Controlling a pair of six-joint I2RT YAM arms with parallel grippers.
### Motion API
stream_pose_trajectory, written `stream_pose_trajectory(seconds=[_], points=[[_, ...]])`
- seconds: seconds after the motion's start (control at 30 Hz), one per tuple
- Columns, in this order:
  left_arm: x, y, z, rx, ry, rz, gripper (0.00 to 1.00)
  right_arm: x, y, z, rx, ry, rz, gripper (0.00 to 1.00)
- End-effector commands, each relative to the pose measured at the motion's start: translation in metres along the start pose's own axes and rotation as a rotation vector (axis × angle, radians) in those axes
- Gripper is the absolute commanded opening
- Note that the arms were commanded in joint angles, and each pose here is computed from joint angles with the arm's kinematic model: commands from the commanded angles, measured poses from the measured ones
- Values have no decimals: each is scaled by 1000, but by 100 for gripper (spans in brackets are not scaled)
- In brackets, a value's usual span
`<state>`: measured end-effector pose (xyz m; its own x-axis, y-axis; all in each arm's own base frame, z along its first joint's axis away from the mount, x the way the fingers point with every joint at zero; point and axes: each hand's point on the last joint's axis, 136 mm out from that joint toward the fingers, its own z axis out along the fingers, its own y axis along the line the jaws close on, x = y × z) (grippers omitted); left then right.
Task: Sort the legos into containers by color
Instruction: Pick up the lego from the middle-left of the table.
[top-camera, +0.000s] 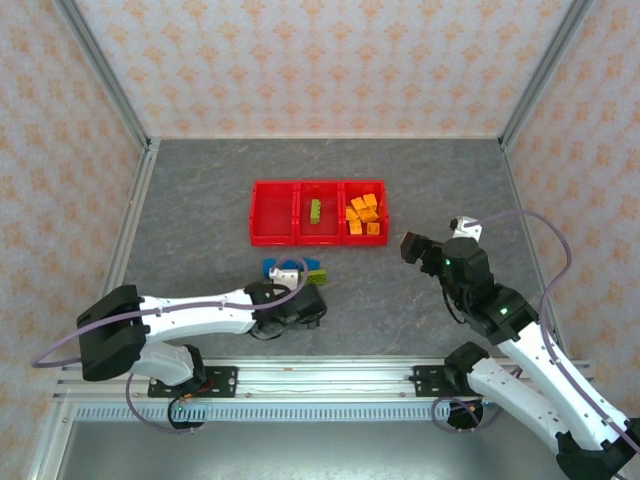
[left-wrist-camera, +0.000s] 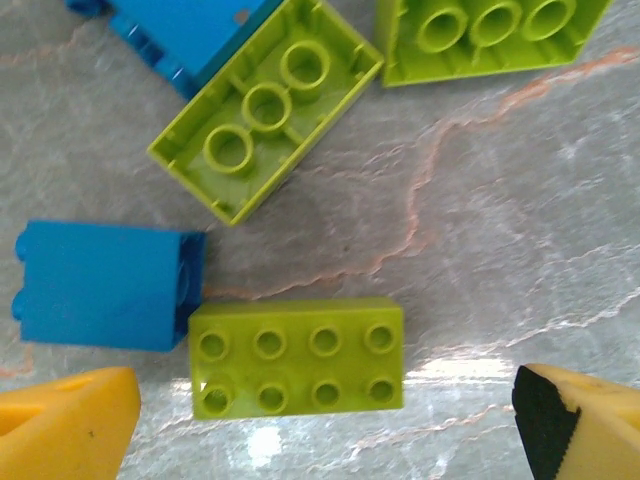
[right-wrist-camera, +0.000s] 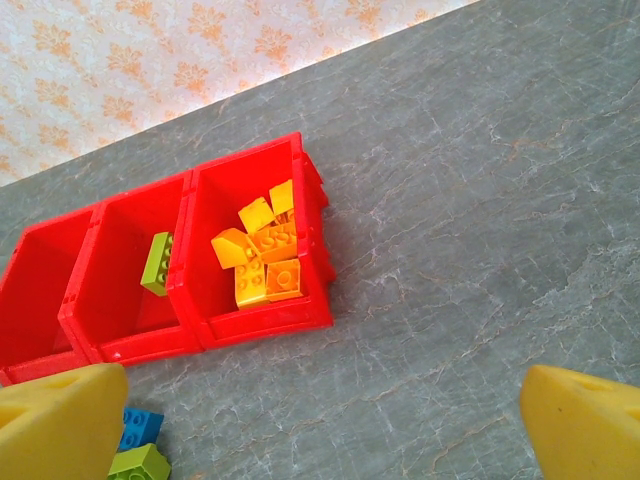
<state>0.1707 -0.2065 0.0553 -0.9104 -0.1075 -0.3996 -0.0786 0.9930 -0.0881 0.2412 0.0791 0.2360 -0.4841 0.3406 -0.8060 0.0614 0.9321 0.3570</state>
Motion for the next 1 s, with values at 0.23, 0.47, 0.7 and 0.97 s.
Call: stream_pose_trajectory(seconds=[0.23,0.47,0.7,0.97], points=[[6,10,16,-38,-13,-84,97,3,-2,1,0,1,-9,100],[11,5,32,-43,19,-66,93,3,-2,1,-2,1,-9,100],[5,8,45,-44,33,-72,82,3,-2,1,-1,1,-7,100],[3,1,50,-32,51,-41,62,3,-2,1,3,-2,-7,100]])
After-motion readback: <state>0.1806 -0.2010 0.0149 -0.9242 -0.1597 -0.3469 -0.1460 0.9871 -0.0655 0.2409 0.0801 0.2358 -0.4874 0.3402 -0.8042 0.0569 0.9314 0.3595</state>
